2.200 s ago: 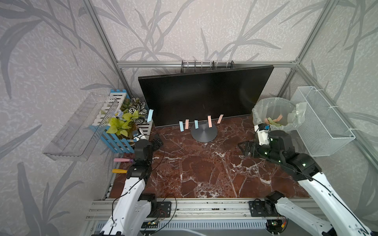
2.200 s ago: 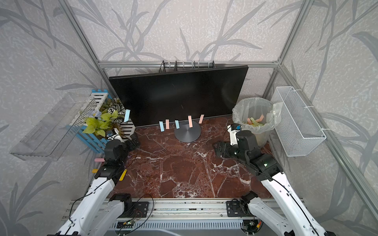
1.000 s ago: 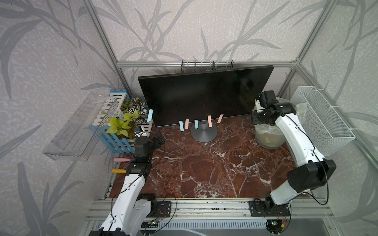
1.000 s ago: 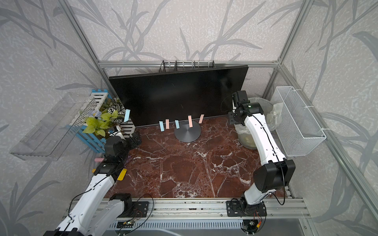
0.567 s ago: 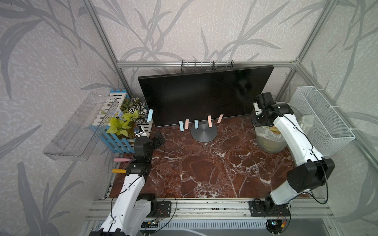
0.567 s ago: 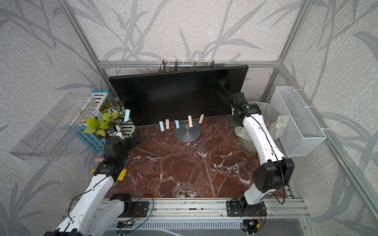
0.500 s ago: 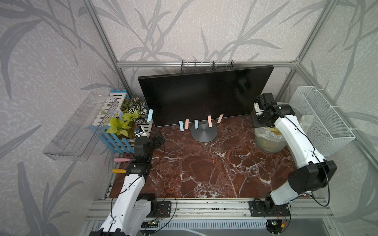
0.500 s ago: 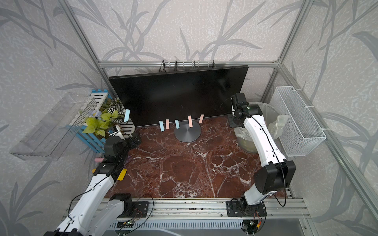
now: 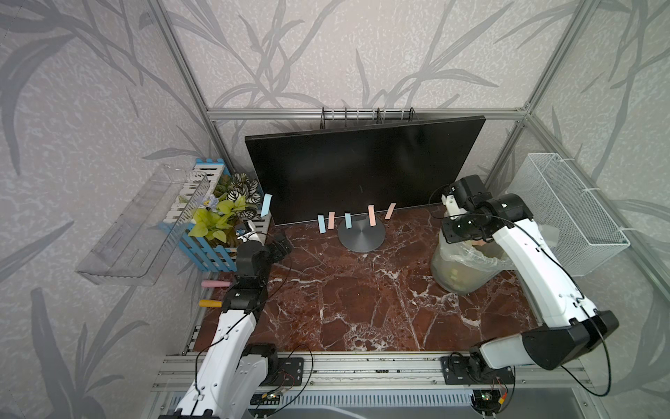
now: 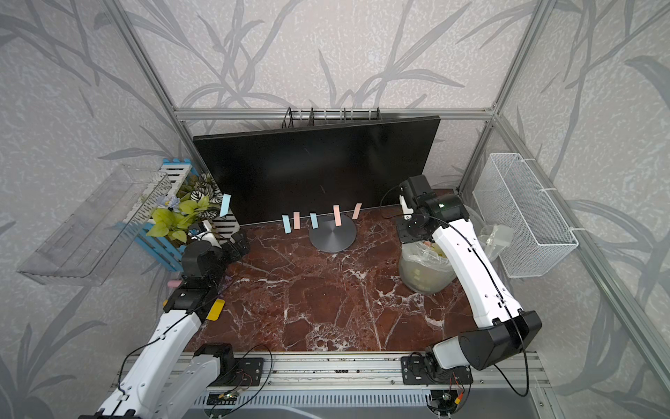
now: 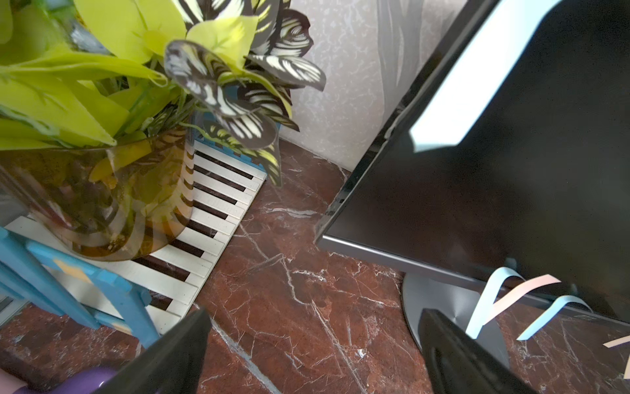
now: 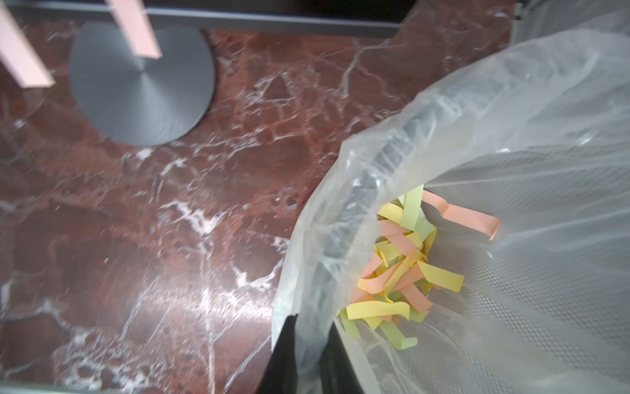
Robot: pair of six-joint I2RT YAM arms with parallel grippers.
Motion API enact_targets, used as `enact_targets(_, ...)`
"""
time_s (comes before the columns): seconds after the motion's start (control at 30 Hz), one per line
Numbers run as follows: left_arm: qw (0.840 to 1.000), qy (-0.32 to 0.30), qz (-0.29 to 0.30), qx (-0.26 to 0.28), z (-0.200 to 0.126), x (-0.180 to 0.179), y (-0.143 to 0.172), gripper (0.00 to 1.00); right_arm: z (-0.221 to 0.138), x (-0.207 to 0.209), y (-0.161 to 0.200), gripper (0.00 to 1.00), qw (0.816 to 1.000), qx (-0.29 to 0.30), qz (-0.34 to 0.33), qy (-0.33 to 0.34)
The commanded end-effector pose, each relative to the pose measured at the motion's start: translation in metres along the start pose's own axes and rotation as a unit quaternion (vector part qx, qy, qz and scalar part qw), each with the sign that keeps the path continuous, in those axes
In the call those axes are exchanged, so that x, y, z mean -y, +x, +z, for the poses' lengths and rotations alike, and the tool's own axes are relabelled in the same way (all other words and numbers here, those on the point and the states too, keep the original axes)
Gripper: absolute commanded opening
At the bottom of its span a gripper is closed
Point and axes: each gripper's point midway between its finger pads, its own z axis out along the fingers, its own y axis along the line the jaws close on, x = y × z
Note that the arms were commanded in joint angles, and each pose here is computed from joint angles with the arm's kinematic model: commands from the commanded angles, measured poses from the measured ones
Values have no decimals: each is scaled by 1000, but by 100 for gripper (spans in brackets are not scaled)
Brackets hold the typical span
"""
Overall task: Remove the sticky note from the monitor
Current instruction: Move the trash bin to the center of the board.
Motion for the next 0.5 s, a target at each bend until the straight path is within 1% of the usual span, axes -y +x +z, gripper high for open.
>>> enact_targets(0.0, 1000, 24, -2, 11, -6, 14, -16, 100, -17, -17, 11, 0, 1000, 3, -13, -4)
enact_targets(0.1, 999, 35, -5, 7, -7, 18, -16, 100, -19, -39, 16, 0, 999, 6, -12, -33)
enact_targets(0.3, 998, 58, -11, -8, -7, 26, -11, 100, -27, -78, 11, 0, 996, 28, -15, -78)
enact_targets(0.47, 997, 73, -28, -28, -7, 30, -1, 100, -33, -101, 6, 1, 994, 39, -23, -98)
